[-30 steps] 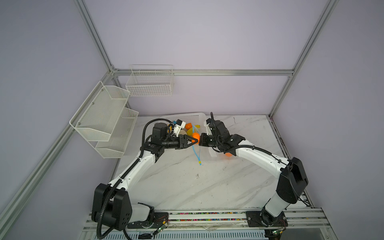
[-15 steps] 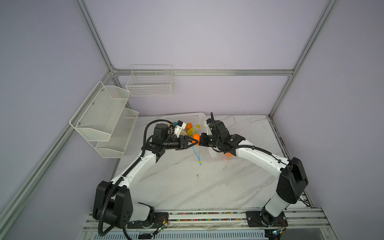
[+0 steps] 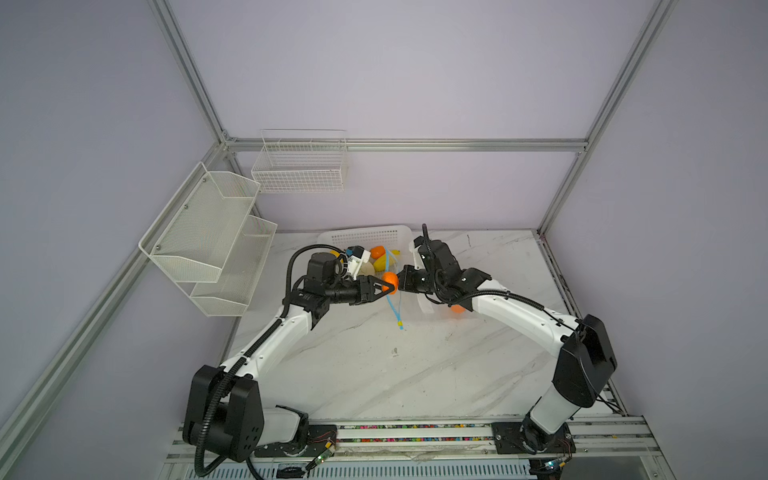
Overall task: Place the food in the zip-top bag and seal the zipper
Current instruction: 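Lower the orange into the bag mouth next to the right gripper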
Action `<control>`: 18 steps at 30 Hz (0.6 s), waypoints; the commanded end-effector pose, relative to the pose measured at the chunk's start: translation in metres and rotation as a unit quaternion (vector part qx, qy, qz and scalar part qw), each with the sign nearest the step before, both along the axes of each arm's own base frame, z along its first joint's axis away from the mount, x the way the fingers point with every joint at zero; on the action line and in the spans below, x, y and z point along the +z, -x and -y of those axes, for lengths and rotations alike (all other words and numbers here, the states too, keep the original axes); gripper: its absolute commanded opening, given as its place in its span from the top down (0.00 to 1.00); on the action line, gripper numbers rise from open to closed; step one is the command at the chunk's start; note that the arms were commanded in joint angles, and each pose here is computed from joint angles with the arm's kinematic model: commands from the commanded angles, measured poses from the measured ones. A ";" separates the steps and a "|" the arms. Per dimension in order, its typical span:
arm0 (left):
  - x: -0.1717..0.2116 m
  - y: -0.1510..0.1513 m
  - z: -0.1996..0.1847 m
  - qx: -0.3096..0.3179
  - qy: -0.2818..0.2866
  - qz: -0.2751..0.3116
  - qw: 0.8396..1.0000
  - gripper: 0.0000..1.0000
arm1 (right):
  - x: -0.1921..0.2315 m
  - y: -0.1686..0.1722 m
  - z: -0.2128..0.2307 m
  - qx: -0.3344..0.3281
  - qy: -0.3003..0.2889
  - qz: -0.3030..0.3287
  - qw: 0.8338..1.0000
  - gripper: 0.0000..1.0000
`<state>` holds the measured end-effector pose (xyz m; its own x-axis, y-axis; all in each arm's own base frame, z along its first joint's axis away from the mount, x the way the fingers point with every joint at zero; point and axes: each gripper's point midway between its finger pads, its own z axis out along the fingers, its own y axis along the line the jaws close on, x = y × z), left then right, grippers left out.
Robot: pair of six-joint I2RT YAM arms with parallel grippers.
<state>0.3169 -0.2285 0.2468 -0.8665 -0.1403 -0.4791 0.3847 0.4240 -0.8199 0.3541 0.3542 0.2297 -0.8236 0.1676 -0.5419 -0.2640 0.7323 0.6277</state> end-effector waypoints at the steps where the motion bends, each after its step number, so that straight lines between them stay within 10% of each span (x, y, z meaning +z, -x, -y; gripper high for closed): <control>1: 0.002 0.005 -0.002 0.005 0.002 0.018 1.000 0.61 | 0.035 -0.004 0.006 -0.008 -0.033 0.030 0.999 1.00; 18: -0.007 -0.002 0.012 0.005 0.004 0.008 1.000 0.64 | 0.050 -0.002 -0.006 0.011 -0.077 0.026 0.997 1.00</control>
